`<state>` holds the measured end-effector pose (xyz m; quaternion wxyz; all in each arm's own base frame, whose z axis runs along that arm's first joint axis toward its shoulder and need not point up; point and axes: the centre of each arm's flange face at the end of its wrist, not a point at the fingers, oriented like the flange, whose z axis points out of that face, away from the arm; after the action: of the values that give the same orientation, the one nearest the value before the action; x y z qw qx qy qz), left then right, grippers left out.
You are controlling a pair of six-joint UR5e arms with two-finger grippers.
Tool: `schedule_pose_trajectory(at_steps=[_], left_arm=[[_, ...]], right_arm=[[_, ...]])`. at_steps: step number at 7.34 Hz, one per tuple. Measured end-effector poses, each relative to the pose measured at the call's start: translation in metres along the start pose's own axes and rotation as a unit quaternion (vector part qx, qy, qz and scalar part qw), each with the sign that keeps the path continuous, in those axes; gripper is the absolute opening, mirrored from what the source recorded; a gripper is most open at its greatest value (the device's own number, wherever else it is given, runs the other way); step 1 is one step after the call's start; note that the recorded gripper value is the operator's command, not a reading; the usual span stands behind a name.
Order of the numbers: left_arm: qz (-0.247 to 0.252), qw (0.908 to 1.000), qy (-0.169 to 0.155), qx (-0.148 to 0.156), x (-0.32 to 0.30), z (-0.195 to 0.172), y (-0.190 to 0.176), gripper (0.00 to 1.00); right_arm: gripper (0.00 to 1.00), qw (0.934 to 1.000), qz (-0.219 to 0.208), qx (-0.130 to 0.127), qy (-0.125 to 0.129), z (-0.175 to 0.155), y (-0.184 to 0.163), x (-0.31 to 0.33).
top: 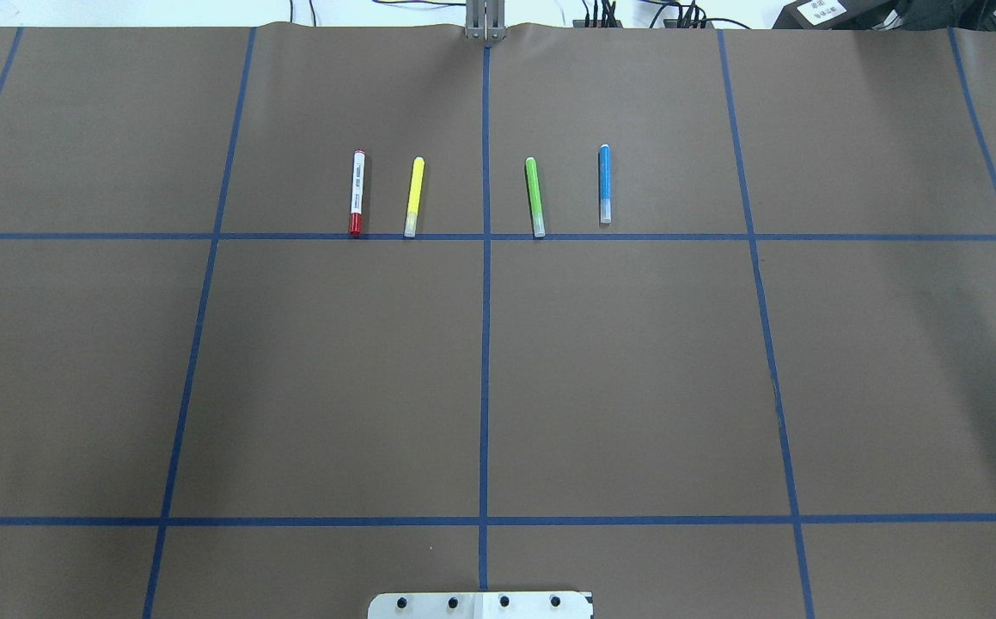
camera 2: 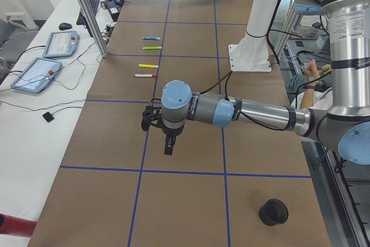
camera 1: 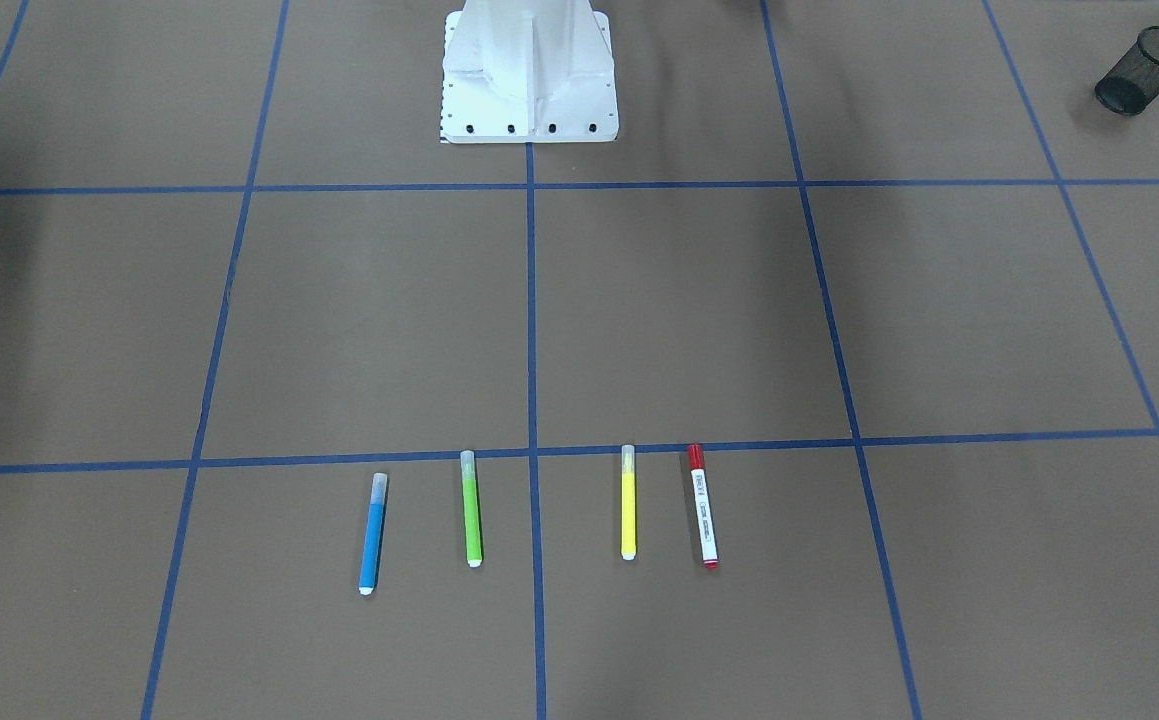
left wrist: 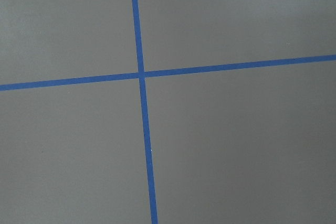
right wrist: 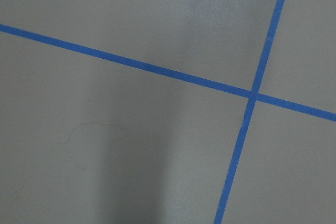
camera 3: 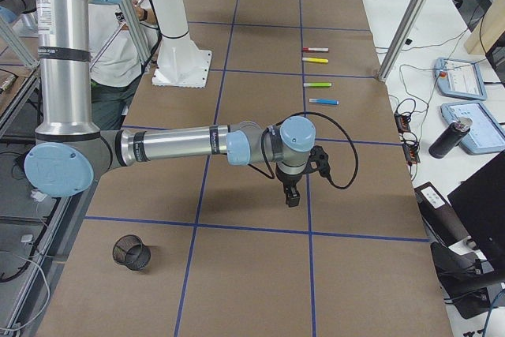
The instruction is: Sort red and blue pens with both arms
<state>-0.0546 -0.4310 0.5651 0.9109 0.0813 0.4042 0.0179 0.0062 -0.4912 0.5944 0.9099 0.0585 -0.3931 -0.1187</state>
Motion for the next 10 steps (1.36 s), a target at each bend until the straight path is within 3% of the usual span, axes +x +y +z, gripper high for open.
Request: schedule_pose_trajectory(at_steps=[10], left_arm=[[0.0, 1.0, 0.002, -0.001, 0.001, 0.003, 0.002, 0.99]], right_arm=[[1.0, 1.0, -0.005, 0.002, -0.006, -0.001, 0.011, -0.004]])
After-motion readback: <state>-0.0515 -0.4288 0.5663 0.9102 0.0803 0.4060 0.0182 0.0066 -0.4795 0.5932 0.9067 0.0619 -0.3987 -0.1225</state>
